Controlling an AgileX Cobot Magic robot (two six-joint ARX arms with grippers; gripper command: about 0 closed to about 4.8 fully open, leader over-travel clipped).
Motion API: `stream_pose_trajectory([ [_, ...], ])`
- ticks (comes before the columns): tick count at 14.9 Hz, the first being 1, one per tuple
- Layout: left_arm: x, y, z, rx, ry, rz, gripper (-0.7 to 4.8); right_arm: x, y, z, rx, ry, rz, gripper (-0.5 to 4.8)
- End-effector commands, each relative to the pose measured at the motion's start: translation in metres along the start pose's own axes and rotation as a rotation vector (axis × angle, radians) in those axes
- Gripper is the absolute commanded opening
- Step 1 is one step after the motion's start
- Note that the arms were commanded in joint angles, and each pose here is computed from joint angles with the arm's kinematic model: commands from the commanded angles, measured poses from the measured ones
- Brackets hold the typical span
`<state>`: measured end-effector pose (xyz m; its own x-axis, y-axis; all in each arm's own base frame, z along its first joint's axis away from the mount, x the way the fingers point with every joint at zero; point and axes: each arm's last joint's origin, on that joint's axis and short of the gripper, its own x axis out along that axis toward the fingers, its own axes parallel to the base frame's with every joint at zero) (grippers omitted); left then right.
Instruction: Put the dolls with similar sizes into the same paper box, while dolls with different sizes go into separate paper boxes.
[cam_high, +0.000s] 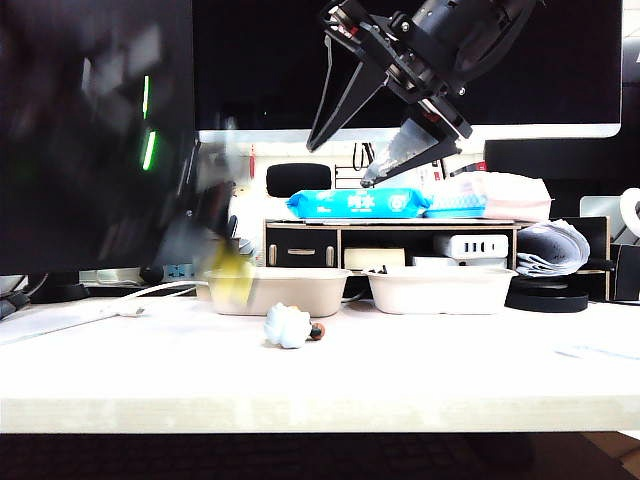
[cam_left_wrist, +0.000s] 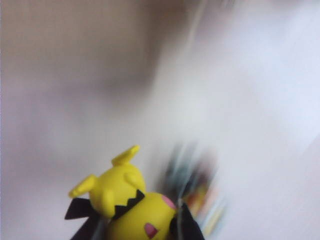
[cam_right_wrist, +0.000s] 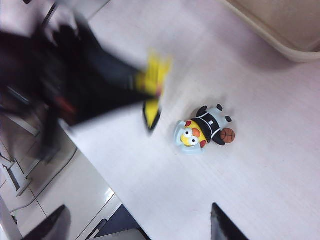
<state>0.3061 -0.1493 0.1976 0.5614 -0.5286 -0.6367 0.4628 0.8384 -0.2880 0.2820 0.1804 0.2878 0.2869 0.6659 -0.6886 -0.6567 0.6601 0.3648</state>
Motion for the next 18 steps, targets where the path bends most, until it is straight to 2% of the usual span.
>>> stream_pose_trajectory([
  [1, -0.030, -0.017, 0.051, 0.054, -0.170, -0.035, -0.05, -0.005, 0.003, 0.004, -0.018, -0.038, 0.006, 3.58],
  [3, -0.042, -0.025, 0.077, 0.080, -0.240, -0.044, -0.05, -0.009, 0.004, 0.005, -0.024, -0.051, 0.003, 3.58],
  [4, -0.051, -0.028, 0.097, 0.146, -0.309, -0.034, -0.05, -0.014, 0.002, 0.008, -0.031, -0.087, -0.026, 3.58],
  [6, -0.048, -0.020, 0.109, 0.136, -0.329, -0.007, -0.05, -0.021, 0.000, 0.014, -0.040, -0.135, -0.034, 3.58],
  [7, -0.034, -0.008, 0.114, 0.119, -0.314, -0.002, -0.05, -0.026, 0.001, 0.019, -0.045, -0.153, -0.034, 3.58],
  [10, 0.006, 0.013, 0.112, 0.074, -0.241, 0.004, -0.05, -0.032, 0.005, 0.025, -0.058, -0.179, -0.030, 3.58],
  [14, 0.049, 0.027, 0.102, 0.055, -0.176, 0.001, -0.05, -0.032, 0.005, 0.024, -0.054, -0.170, -0.027, 3.59],
  [18, 0.051, 0.027, 0.108, 0.071, -0.231, 0.005, -0.05, -0.032, 0.004, 0.022, -0.048, -0.156, -0.028, 3.58],
])
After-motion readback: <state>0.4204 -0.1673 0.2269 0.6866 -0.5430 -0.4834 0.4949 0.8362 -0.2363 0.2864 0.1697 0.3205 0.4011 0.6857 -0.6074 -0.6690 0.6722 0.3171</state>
